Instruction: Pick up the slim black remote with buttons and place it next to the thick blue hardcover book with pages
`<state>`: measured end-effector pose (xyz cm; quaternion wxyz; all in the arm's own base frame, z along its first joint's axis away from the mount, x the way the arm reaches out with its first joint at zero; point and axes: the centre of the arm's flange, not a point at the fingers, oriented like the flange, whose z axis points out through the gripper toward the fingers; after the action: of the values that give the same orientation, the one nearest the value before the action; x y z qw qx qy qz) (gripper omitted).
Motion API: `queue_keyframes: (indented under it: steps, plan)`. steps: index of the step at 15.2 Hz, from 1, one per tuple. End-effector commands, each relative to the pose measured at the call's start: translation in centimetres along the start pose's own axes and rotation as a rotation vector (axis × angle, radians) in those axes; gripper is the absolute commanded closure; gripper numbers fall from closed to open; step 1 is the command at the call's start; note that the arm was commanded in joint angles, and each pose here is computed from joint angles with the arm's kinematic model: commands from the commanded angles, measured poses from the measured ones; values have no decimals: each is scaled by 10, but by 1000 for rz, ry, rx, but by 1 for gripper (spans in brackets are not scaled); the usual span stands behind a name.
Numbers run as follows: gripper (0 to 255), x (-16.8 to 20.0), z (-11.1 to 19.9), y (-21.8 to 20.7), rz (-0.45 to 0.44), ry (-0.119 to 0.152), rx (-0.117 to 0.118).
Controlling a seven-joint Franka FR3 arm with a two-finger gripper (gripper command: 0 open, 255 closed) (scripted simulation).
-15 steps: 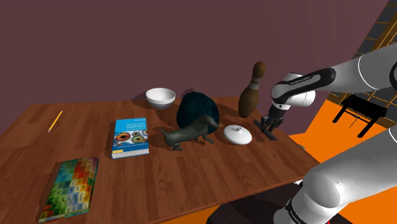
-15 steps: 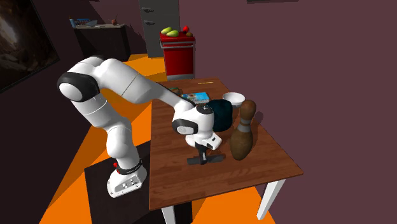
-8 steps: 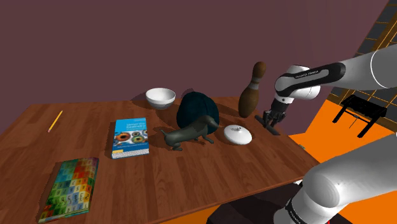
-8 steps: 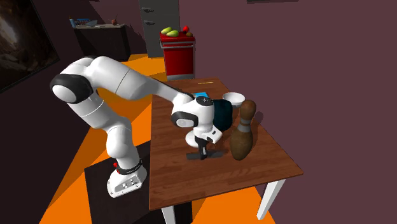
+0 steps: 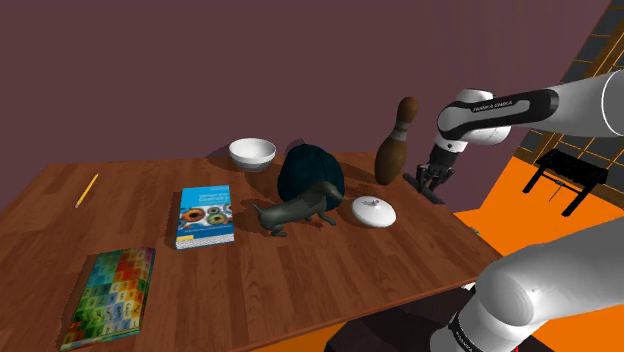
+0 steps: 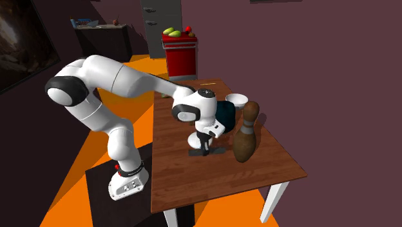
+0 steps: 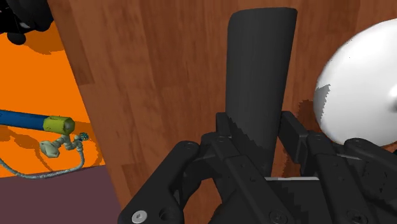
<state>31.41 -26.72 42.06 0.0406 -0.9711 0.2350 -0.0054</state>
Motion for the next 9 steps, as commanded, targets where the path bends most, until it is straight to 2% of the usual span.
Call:
queue_keyframes:
  steps: [1, 9]
  plan:
    - [255, -4, 1, -20, 1, 0, 0]
    - [255, -25, 10, -123, 1, 0, 0]
